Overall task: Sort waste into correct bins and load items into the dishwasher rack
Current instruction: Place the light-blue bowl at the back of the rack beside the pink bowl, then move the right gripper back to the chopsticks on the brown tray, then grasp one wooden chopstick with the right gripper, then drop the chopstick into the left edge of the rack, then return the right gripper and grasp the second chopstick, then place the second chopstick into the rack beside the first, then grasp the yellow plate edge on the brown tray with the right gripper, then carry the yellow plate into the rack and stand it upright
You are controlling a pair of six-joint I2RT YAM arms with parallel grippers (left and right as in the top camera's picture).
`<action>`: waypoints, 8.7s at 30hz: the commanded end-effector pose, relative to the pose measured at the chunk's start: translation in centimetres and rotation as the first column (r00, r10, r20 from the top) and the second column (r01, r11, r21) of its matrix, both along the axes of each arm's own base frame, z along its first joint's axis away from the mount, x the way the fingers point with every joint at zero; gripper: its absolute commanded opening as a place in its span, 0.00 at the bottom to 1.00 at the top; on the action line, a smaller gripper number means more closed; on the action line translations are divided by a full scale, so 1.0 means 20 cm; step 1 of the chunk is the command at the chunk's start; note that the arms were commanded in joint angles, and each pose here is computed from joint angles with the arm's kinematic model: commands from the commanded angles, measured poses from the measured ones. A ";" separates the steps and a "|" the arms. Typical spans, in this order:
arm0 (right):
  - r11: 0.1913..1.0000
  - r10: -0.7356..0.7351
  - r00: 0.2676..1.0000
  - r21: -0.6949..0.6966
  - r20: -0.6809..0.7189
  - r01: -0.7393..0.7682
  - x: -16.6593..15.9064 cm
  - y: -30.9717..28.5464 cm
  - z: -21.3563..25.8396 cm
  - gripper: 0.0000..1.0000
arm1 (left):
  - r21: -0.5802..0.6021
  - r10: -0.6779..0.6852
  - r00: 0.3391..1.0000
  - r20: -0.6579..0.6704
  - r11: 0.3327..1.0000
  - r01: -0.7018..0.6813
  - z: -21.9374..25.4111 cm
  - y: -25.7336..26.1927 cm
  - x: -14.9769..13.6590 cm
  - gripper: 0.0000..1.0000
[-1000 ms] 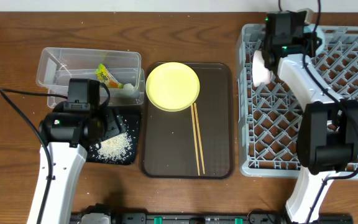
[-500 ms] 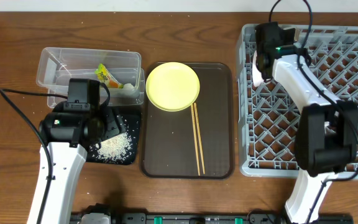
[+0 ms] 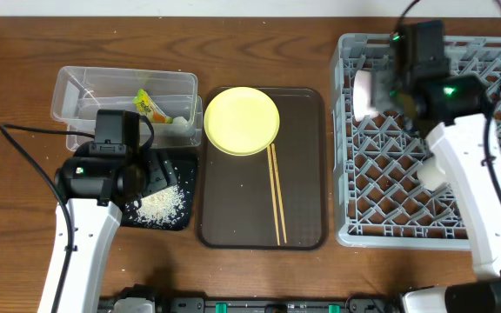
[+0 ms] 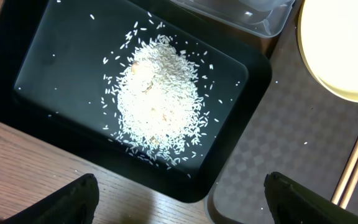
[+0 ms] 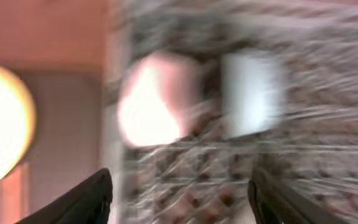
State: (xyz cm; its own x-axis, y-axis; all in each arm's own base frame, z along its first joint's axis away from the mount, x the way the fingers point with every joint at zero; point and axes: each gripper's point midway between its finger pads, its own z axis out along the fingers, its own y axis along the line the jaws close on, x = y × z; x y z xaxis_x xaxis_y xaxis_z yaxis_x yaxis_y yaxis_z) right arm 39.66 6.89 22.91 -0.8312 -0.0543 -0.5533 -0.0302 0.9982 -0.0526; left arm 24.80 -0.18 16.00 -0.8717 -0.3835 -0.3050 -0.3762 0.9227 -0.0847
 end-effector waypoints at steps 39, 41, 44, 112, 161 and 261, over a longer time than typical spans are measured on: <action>0.987 0.147 0.846 0.020 -0.512 -0.160 -0.70 0.76 -1.23 0.52 | 0.008 0.021 1.000 -0.010 1.000 -0.021 -0.01 0.02 -0.01 0.88; 0.987 0.147 0.848 0.021 -0.509 -0.158 -0.68 0.76 -1.20 0.53 | 0.008 0.020 1.000 -0.010 1.000 -0.020 -0.01 0.02 -0.01 0.88; 0.987 0.149 0.869 0.014 -0.472 -0.161 -0.62 0.76 -1.10 0.54 | 0.008 0.020 1.000 -0.009 1.000 -0.020 -0.01 0.02 -0.01 0.88; 0.998 -0.057 0.915 0.006 -0.400 0.064 -0.41 0.01 -0.70 0.06 | 0.008 0.021 1.000 -0.013 1.000 -0.021 -0.01 0.02 -0.01 0.88; 0.961 0.269 0.801 0.092 -0.535 -0.262 -0.63 0.88 -1.21 0.01 | 0.008 0.020 1.000 -0.013 1.000 -0.020 -0.01 0.02 -0.01 0.89; 0.992 0.129 0.978 -0.018 0.161 -0.128 -0.02 0.22 -0.09 0.01 | 0.008 0.021 1.000 -0.020 1.000 -0.021 -0.01 0.02 -0.02 0.89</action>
State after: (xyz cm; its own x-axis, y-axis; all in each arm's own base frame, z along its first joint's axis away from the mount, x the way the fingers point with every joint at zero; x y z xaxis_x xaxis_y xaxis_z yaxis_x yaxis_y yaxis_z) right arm 39.63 14.48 17.73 -0.7736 -0.0950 -0.6265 -0.1553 0.9870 0.0421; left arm 24.55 -0.17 15.92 -0.8748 -0.3837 -0.2959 -0.3774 0.9225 -0.0804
